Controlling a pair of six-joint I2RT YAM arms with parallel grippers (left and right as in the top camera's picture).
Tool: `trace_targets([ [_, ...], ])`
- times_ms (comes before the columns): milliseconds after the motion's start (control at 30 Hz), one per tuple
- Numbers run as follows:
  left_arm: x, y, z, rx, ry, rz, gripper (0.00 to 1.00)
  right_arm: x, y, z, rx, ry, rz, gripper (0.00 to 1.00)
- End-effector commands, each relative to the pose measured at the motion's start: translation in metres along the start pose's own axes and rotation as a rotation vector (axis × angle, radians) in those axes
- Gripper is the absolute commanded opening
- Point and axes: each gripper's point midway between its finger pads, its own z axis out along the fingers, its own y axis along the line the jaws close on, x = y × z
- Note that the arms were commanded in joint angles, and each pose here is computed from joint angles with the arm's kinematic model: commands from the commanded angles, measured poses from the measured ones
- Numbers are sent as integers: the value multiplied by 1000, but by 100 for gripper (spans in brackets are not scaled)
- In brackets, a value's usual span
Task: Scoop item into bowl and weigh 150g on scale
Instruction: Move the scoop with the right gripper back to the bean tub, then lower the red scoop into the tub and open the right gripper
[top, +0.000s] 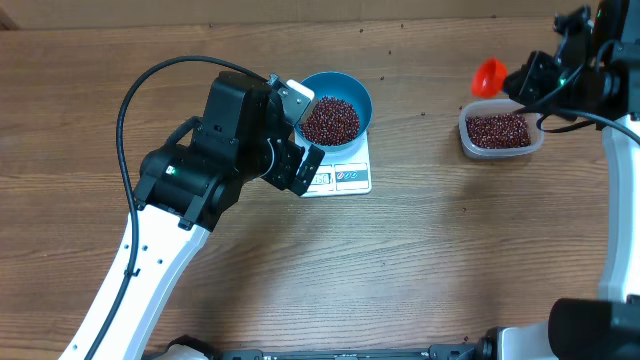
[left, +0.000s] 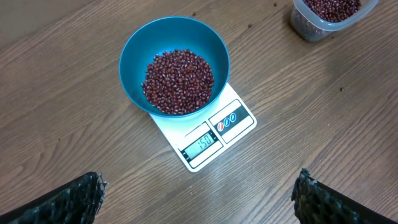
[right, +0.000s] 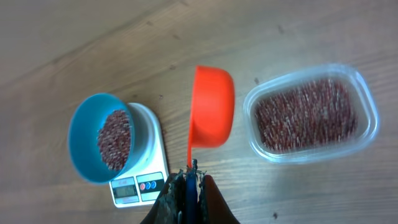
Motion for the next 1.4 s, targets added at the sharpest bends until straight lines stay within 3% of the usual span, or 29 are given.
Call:
trace_targets([
  [0, -1, 0, 0, 5, 0, -13, 100, 12, -34, 27, 40, 51, 221, 4],
  [300, -1, 0, 0, 5, 0, -13, 99, 24, -90, 55, 87, 35, 495, 4],
  [600, -1, 0, 0, 5, 0, -13, 100, 23, -99, 78, 67, -14, 525, 6],
  [1000, -1, 0, 0, 5, 0, -13, 99, 40, -105, 76, 113, 40, 535, 38],
  [1100, -1, 0, 0, 5, 0, -13, 100, 46, -105, 76, 120, 65, 517, 63],
  [1200, -1, 0, 0, 5, 0, -13, 100, 51, -106, 75, 127, 85, 495, 100],
  [1367, -1, 0, 0, 5, 0, -13, 99, 56, -105, 72, 134, 112, 473, 100],
])
